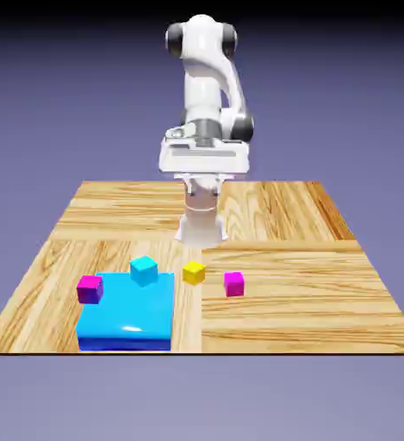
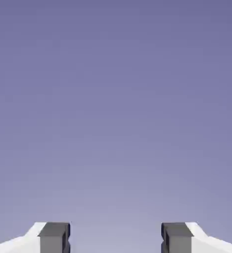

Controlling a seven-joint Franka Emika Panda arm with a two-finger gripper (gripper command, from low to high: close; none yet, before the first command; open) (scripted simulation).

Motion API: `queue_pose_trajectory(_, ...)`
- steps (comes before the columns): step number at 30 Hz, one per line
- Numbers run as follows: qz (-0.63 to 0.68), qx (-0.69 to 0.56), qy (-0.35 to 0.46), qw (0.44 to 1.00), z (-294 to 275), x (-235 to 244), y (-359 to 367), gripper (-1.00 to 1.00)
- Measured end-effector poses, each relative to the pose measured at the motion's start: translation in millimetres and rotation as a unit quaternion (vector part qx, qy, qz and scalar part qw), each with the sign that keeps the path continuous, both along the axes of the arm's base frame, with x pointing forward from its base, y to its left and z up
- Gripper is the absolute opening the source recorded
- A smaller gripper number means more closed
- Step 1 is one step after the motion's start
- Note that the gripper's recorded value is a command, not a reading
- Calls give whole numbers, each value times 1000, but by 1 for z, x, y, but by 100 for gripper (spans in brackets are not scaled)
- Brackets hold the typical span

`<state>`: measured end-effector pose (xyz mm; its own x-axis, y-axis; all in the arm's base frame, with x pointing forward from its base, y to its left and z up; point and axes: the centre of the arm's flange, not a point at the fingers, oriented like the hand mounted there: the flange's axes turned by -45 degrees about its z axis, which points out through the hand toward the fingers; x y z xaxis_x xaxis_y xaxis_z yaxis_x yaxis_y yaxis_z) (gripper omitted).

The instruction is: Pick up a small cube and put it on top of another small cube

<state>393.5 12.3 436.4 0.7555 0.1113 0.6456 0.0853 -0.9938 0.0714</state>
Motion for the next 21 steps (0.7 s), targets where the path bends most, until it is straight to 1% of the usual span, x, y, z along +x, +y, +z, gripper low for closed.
queue_pose_trajectory(3,47,-55,111,991,-55,4,16,0)
queue_pose_trajectory(6,95,-107,219,965,-108,-2,28,0)
queue_pose_trajectory(9,142,-156,321,923,-158,-16,37,0)
queue_pose_trajectory(13,204,-216,444,845,-217,-43,42,0)
queue_pose_trajectory(18,278,-283,570,719,-273,-85,43,0)
queue_pose_trajectory(19,287,-291,583,702,-279,-91,43,0)
queue_pose_trajectory(21,286,-292,583,702,-290,-93,37,0)
